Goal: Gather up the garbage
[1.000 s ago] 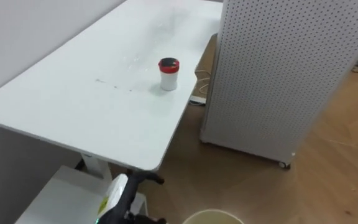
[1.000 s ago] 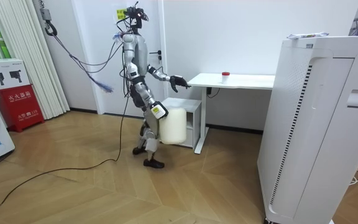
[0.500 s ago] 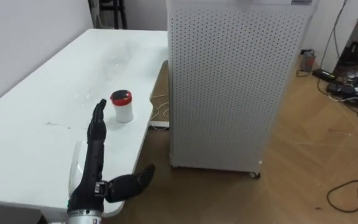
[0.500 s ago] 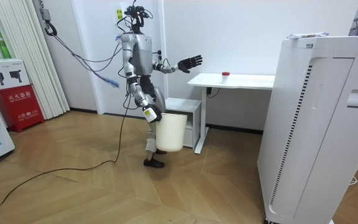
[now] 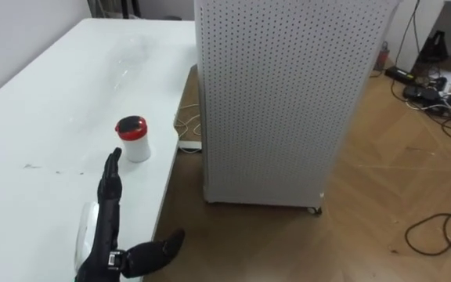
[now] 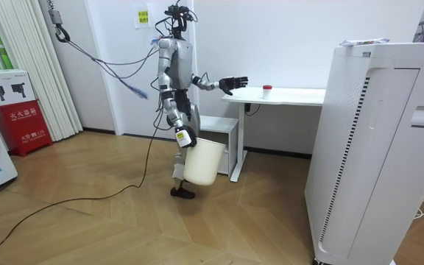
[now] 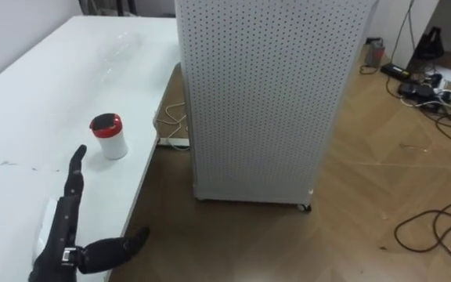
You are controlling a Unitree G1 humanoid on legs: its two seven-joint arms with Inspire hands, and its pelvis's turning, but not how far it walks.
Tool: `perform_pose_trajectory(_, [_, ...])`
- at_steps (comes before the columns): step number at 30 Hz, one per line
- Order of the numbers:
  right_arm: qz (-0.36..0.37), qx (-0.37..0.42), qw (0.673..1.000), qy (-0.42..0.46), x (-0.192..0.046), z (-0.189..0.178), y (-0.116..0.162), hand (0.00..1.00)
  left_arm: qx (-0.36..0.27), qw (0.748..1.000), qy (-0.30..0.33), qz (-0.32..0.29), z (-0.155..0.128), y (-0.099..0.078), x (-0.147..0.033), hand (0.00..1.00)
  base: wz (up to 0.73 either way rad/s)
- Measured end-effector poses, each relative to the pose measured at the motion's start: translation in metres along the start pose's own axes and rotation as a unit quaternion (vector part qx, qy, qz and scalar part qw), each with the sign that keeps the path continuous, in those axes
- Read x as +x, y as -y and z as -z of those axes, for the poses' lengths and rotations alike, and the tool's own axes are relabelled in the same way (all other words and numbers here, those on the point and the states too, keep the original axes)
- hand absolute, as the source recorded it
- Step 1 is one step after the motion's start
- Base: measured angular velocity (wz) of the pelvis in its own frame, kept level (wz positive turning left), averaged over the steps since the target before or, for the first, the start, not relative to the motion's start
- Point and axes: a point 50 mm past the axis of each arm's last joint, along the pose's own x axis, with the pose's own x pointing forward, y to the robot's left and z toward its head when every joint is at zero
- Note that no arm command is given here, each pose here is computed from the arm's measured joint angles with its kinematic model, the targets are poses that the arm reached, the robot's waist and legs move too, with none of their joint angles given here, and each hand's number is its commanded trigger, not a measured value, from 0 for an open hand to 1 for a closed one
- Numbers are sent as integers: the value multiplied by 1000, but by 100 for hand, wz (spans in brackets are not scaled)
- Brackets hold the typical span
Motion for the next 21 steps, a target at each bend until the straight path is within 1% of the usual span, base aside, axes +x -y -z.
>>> perform_pose_trajectory(4, [-5, -9, 1000, 0, 0, -1, -1, 100, 5, 1000, -17, 6, 6, 0, -8, 0, -5])
perform_pose_trajectory(6, [-6, -9, 1000, -1, 0, 0, -1, 100, 6, 1000, -19, 7, 6, 0, -9, 0, -6])
perform_pose_trajectory(8, [-8, -11, 1000, -3, 0, 0, -2, 100, 7, 1000, -18, 4, 6, -2, -8, 0, -2])
perform_pose_trajectory(13, [-14, -12, 1000, -8, 0, 2, -3, 100, 14, 999, -20, -31, 8, -16, -3, 0, 1])
perform_pose_trajectory(16, [-25, -13, 1000, -7, 0, 0, -5, 100, 14, 998, -20, -49, 8, -21, 0, 0, -4])
perform_pose_trajectory(21, [-32, -16, 999, -2, 1, -2, -6, 100, 10, 997, -23, -74, 9, -28, 4, 0, -30])
